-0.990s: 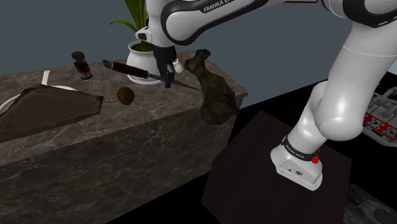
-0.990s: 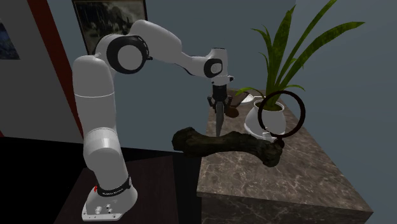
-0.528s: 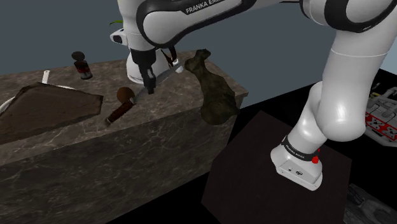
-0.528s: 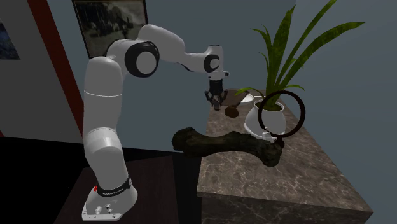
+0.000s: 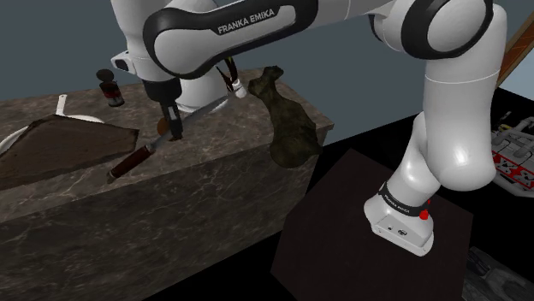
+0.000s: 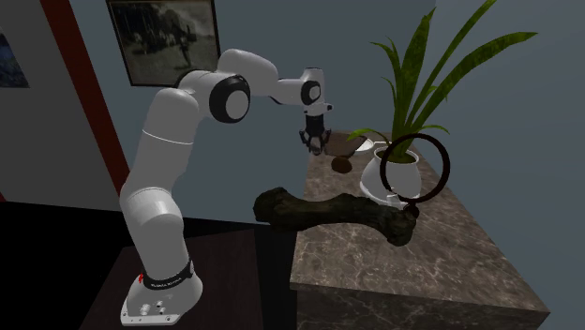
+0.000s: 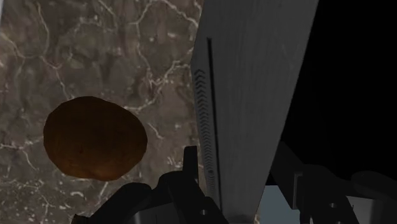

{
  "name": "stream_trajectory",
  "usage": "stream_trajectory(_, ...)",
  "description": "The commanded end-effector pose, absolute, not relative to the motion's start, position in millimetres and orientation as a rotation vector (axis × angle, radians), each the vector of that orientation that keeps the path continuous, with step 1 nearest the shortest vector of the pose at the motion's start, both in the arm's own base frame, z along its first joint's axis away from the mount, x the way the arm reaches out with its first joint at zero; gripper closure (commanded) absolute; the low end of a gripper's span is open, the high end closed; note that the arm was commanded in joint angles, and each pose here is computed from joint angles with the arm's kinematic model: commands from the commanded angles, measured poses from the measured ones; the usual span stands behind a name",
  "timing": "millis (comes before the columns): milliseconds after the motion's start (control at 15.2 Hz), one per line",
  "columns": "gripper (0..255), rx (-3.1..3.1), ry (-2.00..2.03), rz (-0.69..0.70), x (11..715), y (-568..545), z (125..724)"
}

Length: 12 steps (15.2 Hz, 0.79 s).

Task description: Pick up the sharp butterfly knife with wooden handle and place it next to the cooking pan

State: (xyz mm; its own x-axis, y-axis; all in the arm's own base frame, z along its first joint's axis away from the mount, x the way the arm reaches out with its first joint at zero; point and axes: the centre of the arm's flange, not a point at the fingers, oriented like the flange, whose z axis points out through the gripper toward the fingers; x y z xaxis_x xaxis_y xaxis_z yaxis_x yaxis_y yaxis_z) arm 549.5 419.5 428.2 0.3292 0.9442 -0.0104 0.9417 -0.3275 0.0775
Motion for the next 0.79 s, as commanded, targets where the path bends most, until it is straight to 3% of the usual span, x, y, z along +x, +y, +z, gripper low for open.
stream_trajectory(0, 255, 2.504, 1.779, 0.057, 550.0, 420.7, 417.6)
stream_trajectory(726, 255, 2.504, 1.779, 0.057, 550.0, 420.7, 359.5)
